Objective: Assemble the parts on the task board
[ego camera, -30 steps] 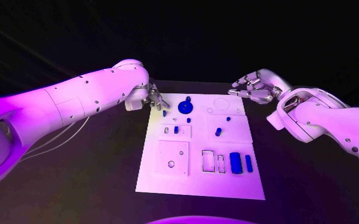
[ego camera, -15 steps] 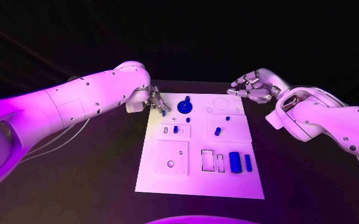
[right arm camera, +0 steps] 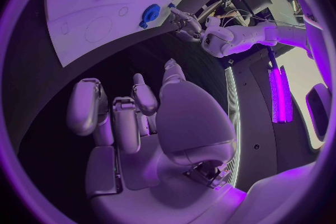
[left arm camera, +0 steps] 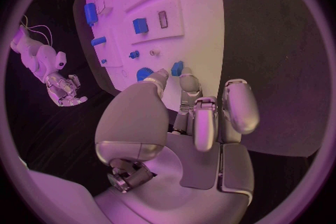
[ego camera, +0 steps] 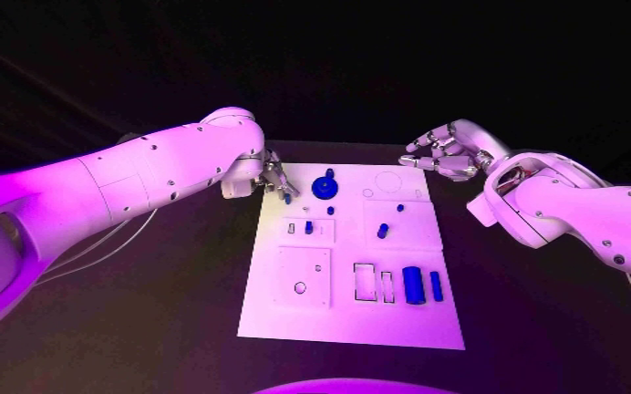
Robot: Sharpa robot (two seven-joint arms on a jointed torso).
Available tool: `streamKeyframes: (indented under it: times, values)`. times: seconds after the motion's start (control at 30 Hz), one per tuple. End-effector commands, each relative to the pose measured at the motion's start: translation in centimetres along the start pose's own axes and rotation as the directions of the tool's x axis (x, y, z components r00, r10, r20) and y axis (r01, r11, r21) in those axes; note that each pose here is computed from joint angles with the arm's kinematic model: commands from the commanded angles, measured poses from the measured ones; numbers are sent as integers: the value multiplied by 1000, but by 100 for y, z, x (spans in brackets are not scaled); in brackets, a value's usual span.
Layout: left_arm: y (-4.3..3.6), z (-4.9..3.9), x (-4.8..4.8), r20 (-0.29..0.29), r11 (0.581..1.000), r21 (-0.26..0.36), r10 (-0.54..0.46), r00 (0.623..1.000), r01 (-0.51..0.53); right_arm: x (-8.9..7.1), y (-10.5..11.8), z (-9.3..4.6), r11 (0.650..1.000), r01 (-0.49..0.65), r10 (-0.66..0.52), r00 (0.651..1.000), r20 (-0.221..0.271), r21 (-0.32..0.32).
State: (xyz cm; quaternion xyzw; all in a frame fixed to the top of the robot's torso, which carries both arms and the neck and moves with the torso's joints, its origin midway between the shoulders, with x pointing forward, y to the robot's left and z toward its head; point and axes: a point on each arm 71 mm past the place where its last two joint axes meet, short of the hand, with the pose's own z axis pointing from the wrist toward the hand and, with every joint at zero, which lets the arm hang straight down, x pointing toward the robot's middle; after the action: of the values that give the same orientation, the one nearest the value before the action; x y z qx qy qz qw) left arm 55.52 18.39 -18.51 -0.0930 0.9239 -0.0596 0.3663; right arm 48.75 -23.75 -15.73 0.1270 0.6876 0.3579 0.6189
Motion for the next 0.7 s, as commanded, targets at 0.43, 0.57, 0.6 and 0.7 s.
streamKeyframes:
  times: [0.43, 0.57, 0.6, 0.7]
  values:
    - [-33, -12, 22, -16, 1000, 26, -13, 1000, 13, 6, -4, 3, 1000, 2, -2, 1000, -10, -4]
    - [-32, -13, 28, -25, 999, 31, -22, 999, 23, 5, -5, 3, 1000, 2, -2, 1000, -10, -3]
    - [-31, -13, 29, -28, 999, 32, -25, 999, 26, 5, -5, 3, 1000, 2, -2, 1000, -10, -3]
    - [-28, -14, 32, -33, 999, 36, -33, 999, 35, 4, -7, 2, 1000, 2, -2, 1000, -10, -3]
